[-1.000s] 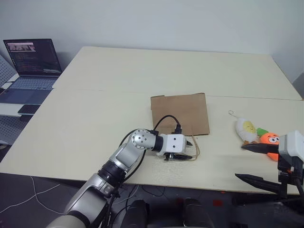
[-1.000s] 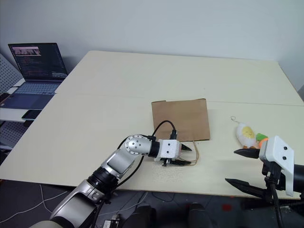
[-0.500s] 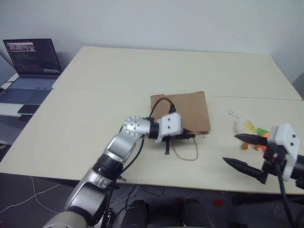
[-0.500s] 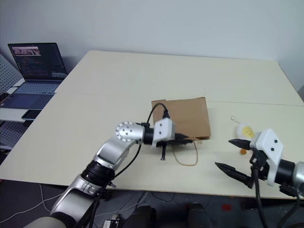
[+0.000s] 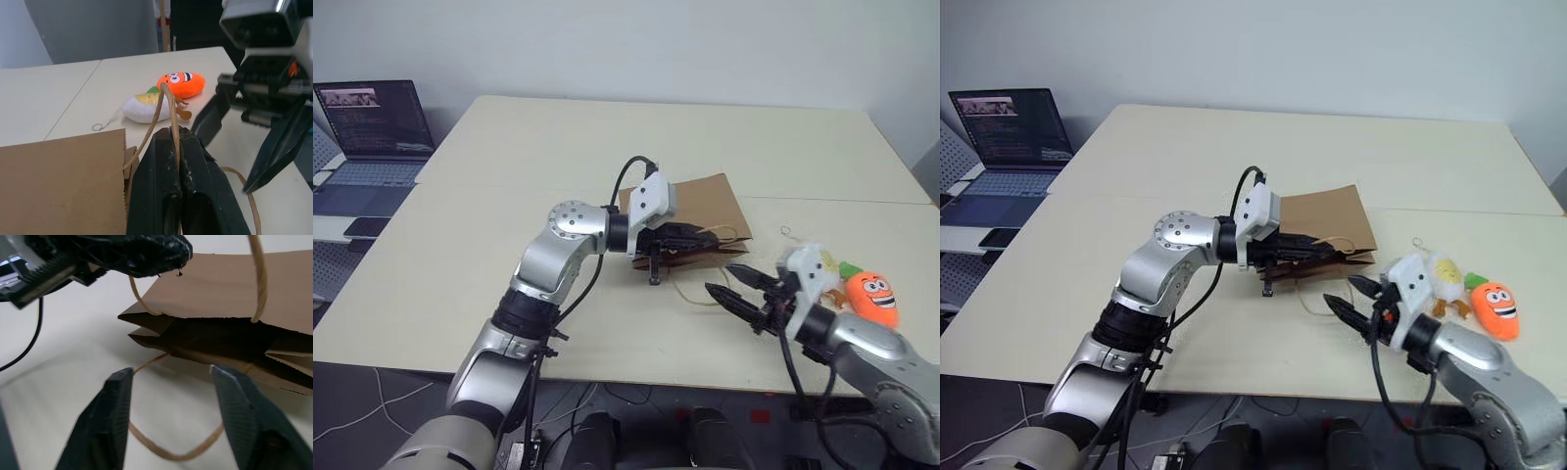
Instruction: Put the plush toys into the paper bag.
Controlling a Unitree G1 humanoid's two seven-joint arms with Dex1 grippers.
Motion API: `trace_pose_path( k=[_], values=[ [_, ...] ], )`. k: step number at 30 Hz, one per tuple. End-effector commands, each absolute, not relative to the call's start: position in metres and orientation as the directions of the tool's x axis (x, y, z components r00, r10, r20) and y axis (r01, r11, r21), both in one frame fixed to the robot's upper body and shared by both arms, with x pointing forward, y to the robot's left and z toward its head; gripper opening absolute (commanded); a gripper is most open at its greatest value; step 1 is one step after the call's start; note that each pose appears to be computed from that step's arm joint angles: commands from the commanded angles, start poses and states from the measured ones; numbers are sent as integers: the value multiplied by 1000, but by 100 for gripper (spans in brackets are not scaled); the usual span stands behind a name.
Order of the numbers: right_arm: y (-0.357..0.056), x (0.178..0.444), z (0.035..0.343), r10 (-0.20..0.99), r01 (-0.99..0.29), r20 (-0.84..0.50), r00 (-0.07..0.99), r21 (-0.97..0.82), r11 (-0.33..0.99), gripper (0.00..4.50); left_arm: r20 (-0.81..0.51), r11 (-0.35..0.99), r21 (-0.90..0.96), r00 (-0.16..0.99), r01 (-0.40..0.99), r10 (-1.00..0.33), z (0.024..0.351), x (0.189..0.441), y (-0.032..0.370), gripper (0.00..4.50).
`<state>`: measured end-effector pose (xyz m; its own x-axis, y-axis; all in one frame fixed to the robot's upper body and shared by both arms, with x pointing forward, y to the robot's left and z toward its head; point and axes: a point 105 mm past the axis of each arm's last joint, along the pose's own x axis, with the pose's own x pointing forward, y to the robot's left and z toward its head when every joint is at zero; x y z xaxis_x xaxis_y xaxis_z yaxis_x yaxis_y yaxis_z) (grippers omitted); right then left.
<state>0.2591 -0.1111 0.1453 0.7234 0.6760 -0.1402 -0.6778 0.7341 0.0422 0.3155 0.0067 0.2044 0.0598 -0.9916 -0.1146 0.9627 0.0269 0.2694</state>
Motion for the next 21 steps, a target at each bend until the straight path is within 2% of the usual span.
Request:
trace_pose_path(
  k=[1, 4, 5, 21],
  values=[
    [-101, 272, 152, 636, -638, -83, 767, 4, 770, 114, -69, 16, 309, 39, 951, -997, 226, 311, 6, 0],
    [-97, 282, 154, 603, -604, -51, 796, -8, 797, 13, -73, 19, 306, 43, 952, -996, 227, 312, 7, 0],
    [-96, 284, 153, 597, -598, -46, 801, -9, 802, 3, -69, 22, 301, 45, 953, -997, 228, 312, 8, 0],
    [-77, 330, 136, 466, -464, 12, 885, -73, 883, 3, -23, 45, 254, 53, 966, -998, 240, 311, 7, 0]
  ],
)
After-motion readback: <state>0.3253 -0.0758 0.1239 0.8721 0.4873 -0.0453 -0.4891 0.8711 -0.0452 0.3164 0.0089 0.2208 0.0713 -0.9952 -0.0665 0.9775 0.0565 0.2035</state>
